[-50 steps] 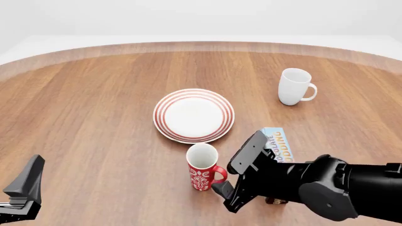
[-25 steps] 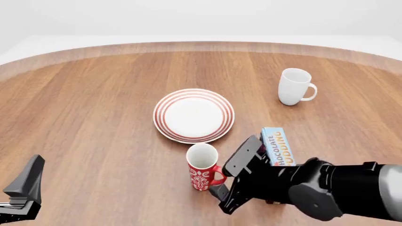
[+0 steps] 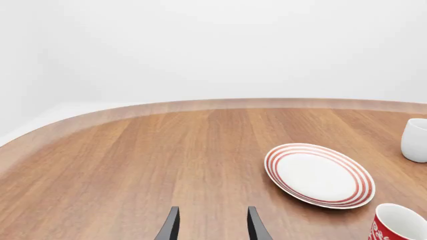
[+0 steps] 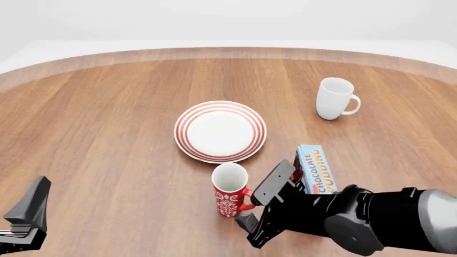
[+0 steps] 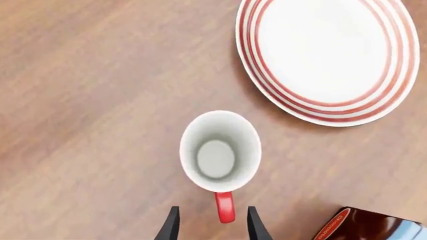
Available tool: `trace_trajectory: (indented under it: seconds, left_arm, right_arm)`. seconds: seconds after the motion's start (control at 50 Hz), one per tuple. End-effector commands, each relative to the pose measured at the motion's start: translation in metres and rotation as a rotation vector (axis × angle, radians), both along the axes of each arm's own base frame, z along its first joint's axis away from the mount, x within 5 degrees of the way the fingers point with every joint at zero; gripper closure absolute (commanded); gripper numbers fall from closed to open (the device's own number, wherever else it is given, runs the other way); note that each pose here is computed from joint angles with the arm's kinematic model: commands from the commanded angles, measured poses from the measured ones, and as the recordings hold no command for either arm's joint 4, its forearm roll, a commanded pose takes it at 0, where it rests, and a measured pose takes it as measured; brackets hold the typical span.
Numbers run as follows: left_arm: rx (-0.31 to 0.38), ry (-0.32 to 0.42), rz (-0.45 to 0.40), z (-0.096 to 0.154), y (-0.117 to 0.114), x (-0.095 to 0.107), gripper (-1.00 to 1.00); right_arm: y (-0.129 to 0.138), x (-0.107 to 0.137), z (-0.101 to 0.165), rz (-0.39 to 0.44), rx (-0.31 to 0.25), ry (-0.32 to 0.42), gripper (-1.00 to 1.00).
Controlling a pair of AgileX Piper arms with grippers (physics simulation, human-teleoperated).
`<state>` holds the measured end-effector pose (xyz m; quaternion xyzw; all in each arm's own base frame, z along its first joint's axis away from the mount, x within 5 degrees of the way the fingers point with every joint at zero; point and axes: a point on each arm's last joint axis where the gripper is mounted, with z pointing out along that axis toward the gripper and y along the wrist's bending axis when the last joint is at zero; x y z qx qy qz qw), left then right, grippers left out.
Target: Pick up the red mug and put it on the plate
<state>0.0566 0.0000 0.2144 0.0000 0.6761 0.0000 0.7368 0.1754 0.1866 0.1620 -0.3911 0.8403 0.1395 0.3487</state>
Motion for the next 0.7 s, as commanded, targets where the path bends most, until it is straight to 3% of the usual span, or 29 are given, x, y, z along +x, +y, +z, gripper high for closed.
trace_trajectory:
  seconds: [0.02, 0.16, 0.18, 0.56, 0.7]
  left_arm:
    - [0.0, 0.0, 0.0, 0.0, 0.0, 0.0, -1.0]
    - [0.0, 0.0, 0.0, 0.0, 0.0, 0.0, -1.0]
    - [0.0, 0.0, 0.0, 0.0, 0.0, 0.0, -1.0]
    - [0.0, 0.0, 0.0, 0.0, 0.0, 0.0, -1.0]
    - [0.0, 0.0, 0.0, 0.0, 0.0, 0.0, -1.0]
  right_arm:
    - [0.0, 0.0, -0.001, -0.001, 0.002, 0.001, -1.0]
    - [-0.001, 0.001, 0.001, -0.007, 0.008, -0.003, -1.0]
    - [-0.002, 0.003, 0.002, -0.013, 0.009, -0.01, 1.0]
    - [-0.015, 0.002, 0.013, -0.031, 0.02, -0.043, 1.0]
    - [-0.022, 0.0, 0.031, -0.037, 0.04, -0.078, 1.0]
